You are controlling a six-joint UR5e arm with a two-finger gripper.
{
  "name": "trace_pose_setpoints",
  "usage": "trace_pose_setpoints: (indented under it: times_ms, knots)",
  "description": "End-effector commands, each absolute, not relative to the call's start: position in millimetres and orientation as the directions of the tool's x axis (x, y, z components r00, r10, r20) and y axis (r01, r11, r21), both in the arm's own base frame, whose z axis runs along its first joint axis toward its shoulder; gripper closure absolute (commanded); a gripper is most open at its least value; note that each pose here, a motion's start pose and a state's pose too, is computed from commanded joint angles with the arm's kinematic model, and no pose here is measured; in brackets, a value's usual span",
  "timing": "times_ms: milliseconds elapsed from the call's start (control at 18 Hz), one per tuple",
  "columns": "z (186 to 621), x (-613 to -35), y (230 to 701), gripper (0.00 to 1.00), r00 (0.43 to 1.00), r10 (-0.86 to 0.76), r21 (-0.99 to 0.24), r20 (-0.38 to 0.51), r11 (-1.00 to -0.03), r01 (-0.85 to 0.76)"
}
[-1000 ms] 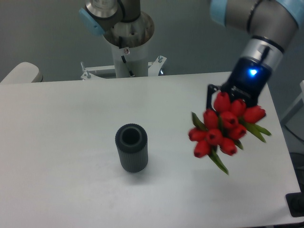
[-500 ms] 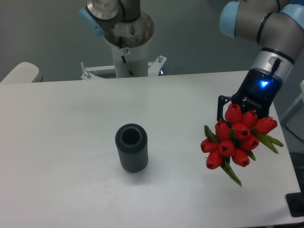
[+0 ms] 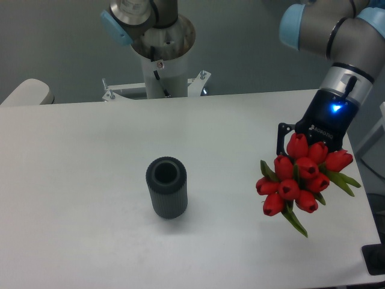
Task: Pick up the flowers from the vase
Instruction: 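Carry the tulip bouquet away from the vase and hold it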
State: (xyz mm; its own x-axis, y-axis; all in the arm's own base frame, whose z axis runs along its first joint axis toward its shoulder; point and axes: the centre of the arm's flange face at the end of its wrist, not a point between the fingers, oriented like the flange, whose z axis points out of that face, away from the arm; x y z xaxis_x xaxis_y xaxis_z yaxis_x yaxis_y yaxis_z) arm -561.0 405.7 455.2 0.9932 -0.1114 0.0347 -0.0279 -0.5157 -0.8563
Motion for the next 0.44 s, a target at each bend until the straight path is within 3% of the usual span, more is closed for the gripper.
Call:
trace_pose_setpoints:
  times_ms: [444]
  knots:
    - [461.8, -556.1, 408.3, 0.59, 0.993, -0.117, -0.857, 0.024, -0.514, -0.040]
